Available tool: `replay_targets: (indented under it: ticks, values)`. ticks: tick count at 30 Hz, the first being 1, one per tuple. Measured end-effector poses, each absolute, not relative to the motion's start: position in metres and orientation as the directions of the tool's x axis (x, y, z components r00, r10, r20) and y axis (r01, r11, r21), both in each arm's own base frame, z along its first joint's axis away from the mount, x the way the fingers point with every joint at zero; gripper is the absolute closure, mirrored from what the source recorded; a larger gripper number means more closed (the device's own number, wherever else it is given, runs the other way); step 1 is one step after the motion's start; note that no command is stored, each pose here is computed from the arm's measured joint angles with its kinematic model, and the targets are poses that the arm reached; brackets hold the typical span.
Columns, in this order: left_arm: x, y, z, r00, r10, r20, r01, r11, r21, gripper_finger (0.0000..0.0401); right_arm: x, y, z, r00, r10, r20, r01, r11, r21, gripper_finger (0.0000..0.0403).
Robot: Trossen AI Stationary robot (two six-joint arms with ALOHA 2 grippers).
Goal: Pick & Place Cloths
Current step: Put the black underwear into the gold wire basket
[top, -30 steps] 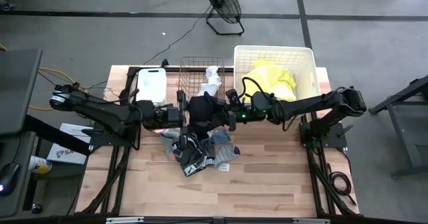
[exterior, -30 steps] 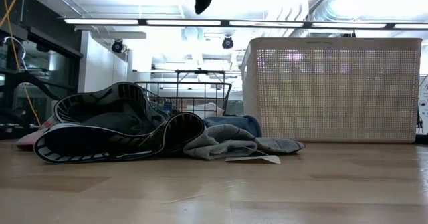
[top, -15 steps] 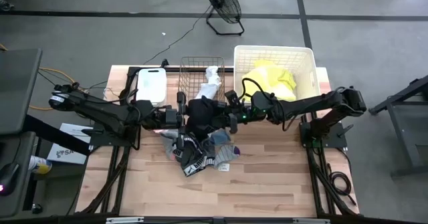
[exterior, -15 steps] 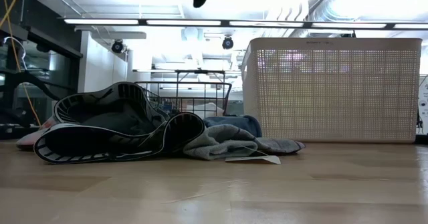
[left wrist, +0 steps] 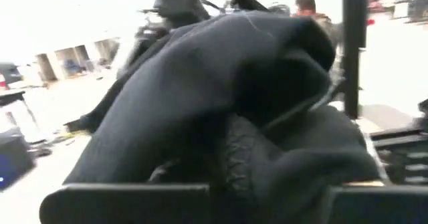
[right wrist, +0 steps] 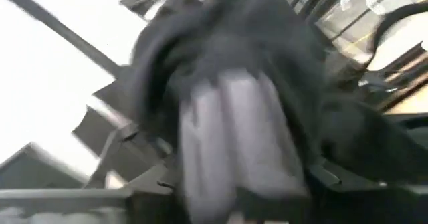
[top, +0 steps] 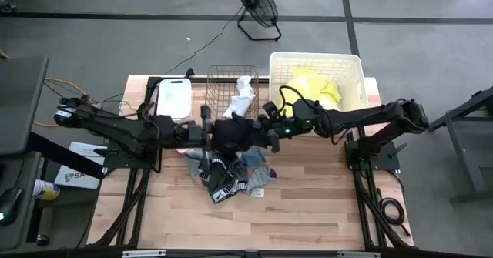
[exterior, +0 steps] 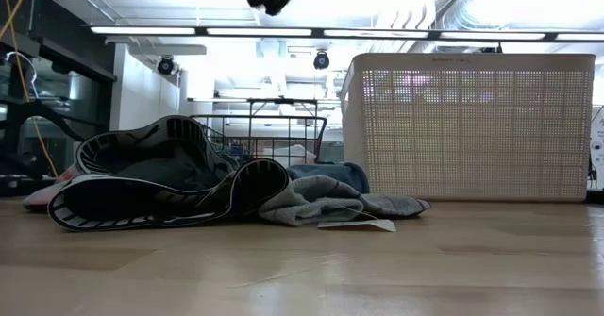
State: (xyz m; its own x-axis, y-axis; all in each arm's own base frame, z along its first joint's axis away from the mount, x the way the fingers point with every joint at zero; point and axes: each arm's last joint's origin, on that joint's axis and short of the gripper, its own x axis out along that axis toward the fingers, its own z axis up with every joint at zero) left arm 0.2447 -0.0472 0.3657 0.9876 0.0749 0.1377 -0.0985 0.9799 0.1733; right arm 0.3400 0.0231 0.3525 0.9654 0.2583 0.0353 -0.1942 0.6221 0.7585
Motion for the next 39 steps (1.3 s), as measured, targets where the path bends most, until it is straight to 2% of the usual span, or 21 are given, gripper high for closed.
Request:
replay_targets:
  ticks: [3,7,18,26,39]
  values:
    - [0.234,-0.043,0.373,0.982,0.122,0.143,-0.145,0.975,0.167,0.0375,0.331,0.024,0.359,0.961,0.277,0.015,-0.193,0.625,0.757,0.0229]
    - [0.223,-0.039,0.377,0.975,0.175,0.139,-0.197,0.967,0.164,0.0375,0.318,0.020,0.362,0.968,0.244,-0.058,-0.115,0.636,0.763,0.0215]
    - [0.210,-0.030,0.382,0.911,0.390,0.132,-0.406,0.904,0.134,0.0375,0.277,0.011,0.383,0.993,-0.006,-0.118,0.086,0.723,0.685,0.0206]
    - [0.213,-0.010,0.372,0.843,0.536,0.045,-0.537,0.836,0.113,0.0375,0.268,0.008,0.387,0.987,-0.096,-0.128,0.157,0.738,0.656,0.0206]
    - [0.222,0.051,0.351,0.846,0.519,-0.122,-0.511,0.855,0.089,0.0375,0.267,0.007,0.384,0.980,-0.115,-0.162,0.194,0.741,0.643,0.0206]
